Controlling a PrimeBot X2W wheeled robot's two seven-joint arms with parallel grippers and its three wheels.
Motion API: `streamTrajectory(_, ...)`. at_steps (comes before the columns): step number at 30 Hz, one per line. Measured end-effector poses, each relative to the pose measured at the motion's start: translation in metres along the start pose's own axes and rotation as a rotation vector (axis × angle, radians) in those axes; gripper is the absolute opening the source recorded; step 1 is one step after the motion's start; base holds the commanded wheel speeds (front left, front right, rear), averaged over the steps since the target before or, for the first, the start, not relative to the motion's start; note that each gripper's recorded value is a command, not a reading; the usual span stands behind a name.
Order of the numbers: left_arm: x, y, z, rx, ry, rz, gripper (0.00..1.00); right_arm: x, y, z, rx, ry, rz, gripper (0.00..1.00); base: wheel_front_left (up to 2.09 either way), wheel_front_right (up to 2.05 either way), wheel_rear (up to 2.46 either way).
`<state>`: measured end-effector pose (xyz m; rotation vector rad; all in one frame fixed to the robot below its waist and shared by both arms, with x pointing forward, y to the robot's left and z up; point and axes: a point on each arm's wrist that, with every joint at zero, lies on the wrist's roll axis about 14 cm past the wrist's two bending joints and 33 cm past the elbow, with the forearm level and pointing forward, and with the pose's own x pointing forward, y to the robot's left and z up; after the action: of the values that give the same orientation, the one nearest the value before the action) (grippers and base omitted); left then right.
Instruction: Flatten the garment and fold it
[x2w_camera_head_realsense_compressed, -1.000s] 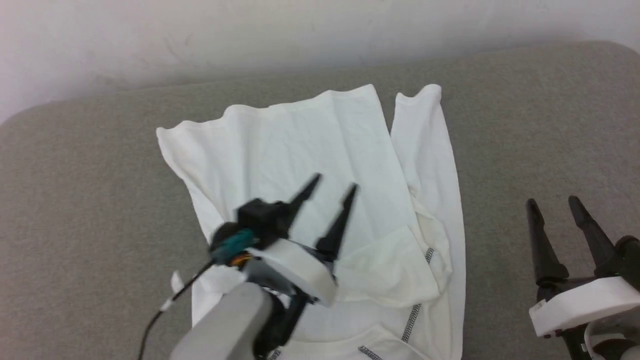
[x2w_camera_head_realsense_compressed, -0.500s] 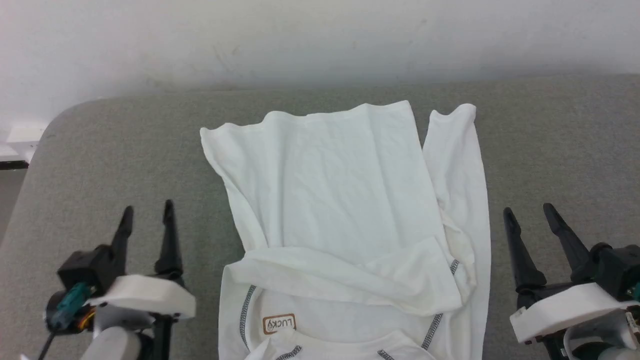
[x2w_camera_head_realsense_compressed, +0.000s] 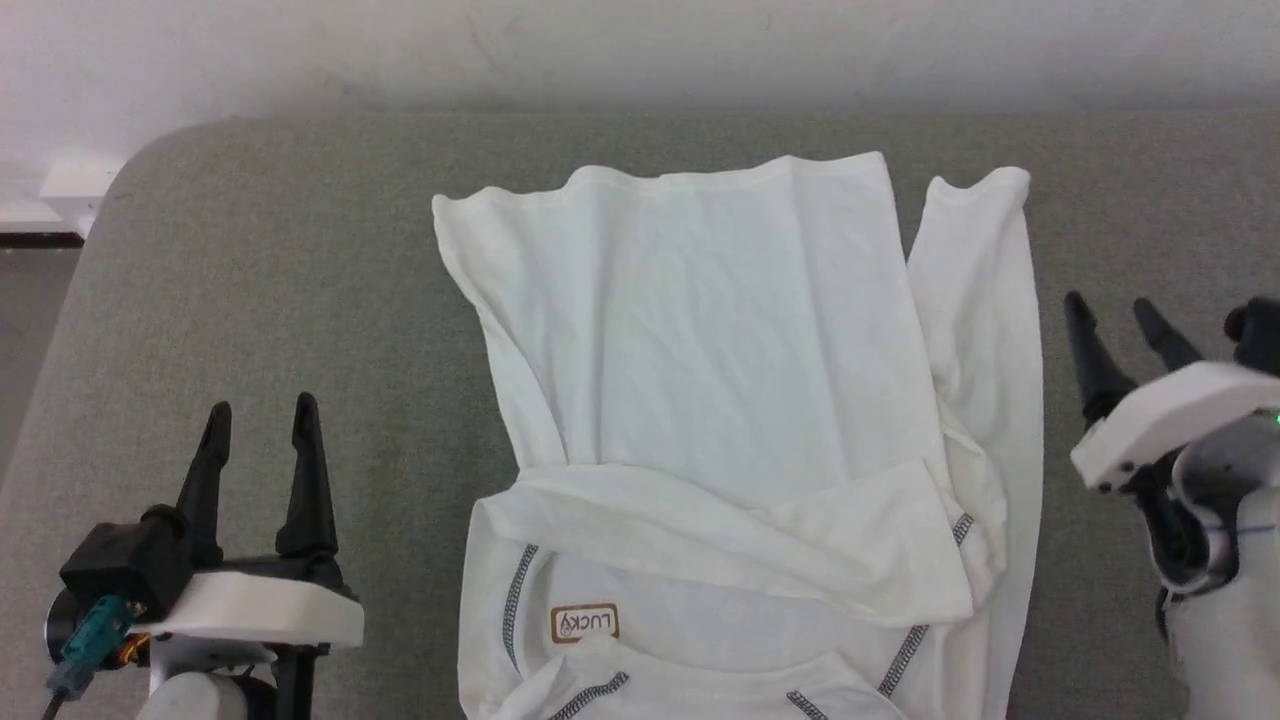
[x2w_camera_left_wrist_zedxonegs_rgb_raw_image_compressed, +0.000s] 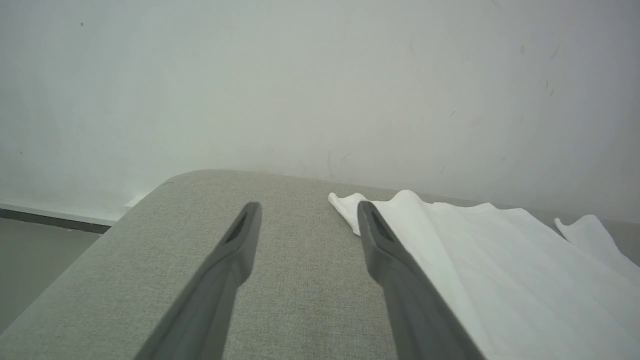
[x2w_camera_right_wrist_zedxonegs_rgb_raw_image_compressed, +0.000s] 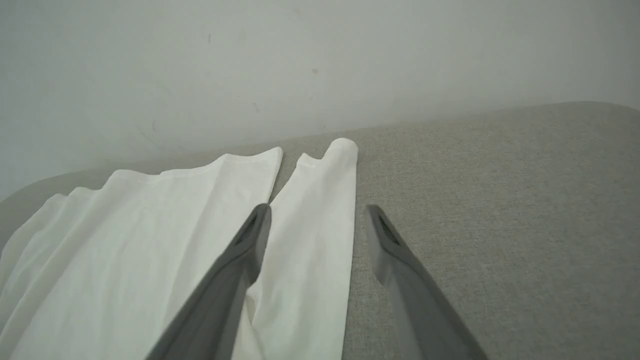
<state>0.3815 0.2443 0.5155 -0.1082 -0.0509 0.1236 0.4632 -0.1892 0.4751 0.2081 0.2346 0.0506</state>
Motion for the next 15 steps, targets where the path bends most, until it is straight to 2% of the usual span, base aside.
streamTrajectory(3, 0.007, -0.004, -0.001, -0.019, -0.006, -0.007, 1.0, 0.032, -0.011, 0.0, 0.028, 0.07, -0.018, 1.0, 0.0, 0.0, 0.0)
streamTrajectory(7, 0.017, -0.008, -0.003, -0.045, -0.016, -0.007, 1.0, 0.068, -0.023, -0.017, 0.046, 0.24, -0.036, 1.0, 0.0, 0.0, 0.0)
streamTrajectory(15, 0.04, -0.007, -0.012, -0.051, -0.025, 0.001, 1.0, 0.129, -0.017, -0.039, 0.108, 0.494, -0.024, 1.0, 0.0, 0.0, 0.0)
